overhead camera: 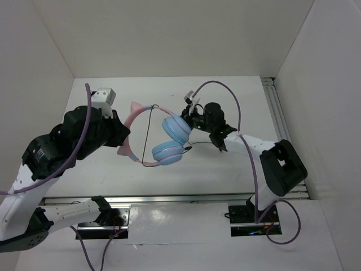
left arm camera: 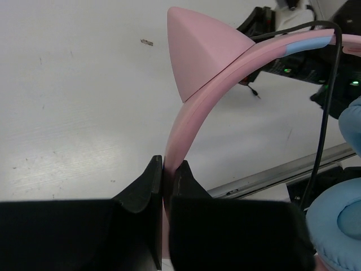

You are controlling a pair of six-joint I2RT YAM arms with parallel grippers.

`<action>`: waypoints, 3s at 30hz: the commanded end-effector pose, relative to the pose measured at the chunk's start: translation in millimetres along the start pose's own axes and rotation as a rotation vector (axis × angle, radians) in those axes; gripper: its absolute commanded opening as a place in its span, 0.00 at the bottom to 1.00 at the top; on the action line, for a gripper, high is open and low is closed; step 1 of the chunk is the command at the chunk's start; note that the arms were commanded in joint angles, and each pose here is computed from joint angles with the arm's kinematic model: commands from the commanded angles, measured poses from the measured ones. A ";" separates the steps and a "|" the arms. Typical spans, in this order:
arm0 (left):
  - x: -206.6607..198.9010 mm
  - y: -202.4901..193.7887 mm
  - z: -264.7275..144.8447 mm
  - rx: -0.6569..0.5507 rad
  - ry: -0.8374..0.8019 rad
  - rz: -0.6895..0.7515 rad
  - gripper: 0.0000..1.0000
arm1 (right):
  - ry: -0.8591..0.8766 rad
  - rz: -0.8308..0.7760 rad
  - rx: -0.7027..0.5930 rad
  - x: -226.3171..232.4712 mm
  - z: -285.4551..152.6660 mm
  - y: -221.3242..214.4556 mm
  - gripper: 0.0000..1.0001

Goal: Wrap the headphones

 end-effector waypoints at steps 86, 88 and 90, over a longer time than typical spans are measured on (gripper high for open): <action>123.2 -44.1 195.9 0.374 0.615 -0.342 0.00 | 0.079 -0.130 0.192 168.7 -40.4 4.6 0.00; 128.7 -45.2 198.9 0.381 0.596 -0.371 0.00 | 0.144 -0.125 0.212 180.7 -40.8 -2.5 0.00; 131.4 -44.0 199.5 0.370 0.596 -0.391 0.00 | 0.184 -0.129 0.242 189.2 -39.4 -10.5 0.00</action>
Point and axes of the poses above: each gripper's point midway between its finger pads, its own z axis out along the fingers, its own x axis along the line the jaws close on, y = z × x, the point moved 9 cm from there along -z, back along the fingers, and after that the axes turned 14 degrees about z, right-handed, at the moved point
